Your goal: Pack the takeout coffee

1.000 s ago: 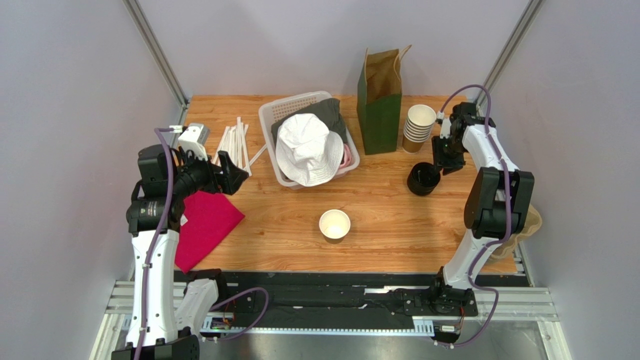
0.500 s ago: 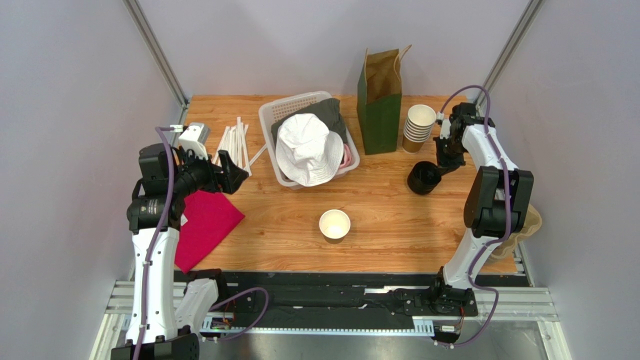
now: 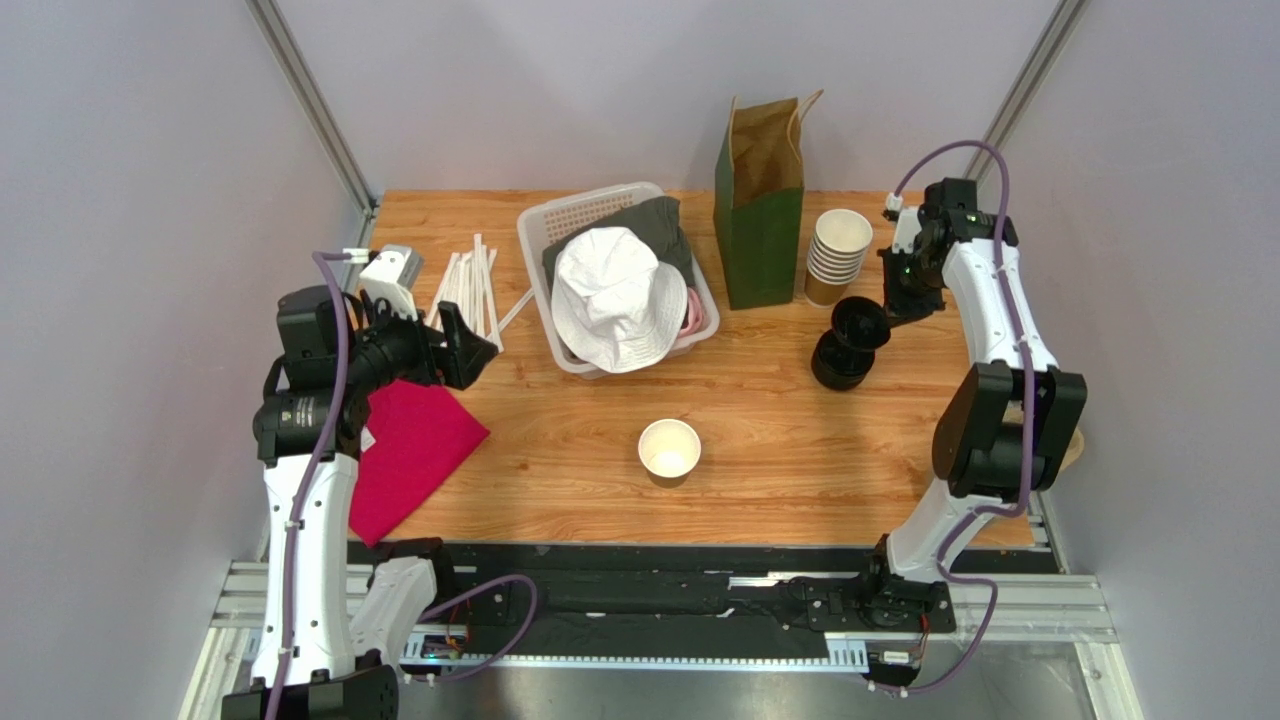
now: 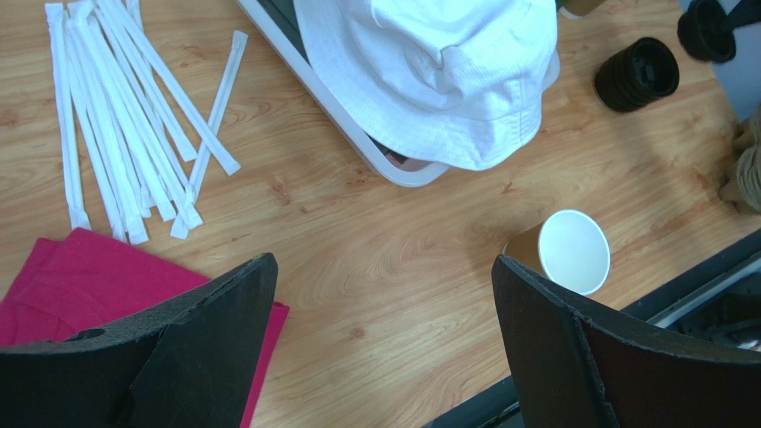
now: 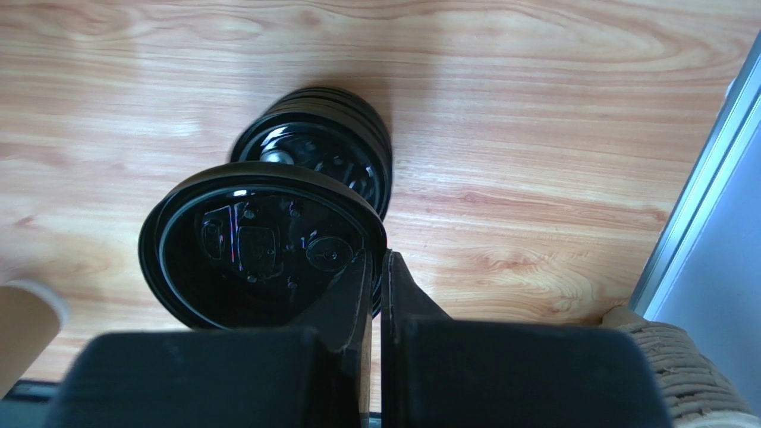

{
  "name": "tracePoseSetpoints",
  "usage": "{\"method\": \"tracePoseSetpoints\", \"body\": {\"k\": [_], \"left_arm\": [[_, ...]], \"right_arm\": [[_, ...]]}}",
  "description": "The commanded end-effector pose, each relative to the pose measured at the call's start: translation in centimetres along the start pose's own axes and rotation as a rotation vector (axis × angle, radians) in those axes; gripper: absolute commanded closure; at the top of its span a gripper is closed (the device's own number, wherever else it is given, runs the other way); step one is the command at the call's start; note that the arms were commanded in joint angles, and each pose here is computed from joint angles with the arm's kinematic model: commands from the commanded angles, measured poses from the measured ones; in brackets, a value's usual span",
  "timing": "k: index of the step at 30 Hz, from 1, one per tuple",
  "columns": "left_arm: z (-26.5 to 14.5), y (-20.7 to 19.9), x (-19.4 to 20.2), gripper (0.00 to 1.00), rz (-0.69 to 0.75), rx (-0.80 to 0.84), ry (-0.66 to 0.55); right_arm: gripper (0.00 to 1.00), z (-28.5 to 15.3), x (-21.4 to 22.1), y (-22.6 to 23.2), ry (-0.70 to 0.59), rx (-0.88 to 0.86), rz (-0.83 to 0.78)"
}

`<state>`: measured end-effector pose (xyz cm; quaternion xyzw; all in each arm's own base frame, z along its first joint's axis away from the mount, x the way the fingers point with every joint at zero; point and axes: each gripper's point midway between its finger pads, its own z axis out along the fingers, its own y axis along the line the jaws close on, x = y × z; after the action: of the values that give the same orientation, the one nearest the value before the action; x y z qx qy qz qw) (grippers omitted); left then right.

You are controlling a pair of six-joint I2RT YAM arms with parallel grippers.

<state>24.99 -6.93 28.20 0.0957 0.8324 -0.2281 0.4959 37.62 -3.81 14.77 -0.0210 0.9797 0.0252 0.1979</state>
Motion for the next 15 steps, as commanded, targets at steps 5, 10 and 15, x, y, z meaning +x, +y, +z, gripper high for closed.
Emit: {"method": "tracePoseSetpoints", "body": {"k": [5,10,15], "left_arm": [[-4.8,-10.0,-2.0,0.01,0.494,0.409,-0.099],[-4.9,-12.0,-2.2,0.01,0.814,0.456,-0.13],[-3.4,-16.4,-1.8,0.06,1.157,0.563,-0.187]], "right_arm": [[1.0,-12.4,-0.1,10.1,-0.232,-0.422,-0.113],[1.0,-15.4,4.9,17.1,-0.171,-0.717,-0.171],[1.0,-17.3,9.9,23.2,-0.049,-1.011,-0.256]]}}
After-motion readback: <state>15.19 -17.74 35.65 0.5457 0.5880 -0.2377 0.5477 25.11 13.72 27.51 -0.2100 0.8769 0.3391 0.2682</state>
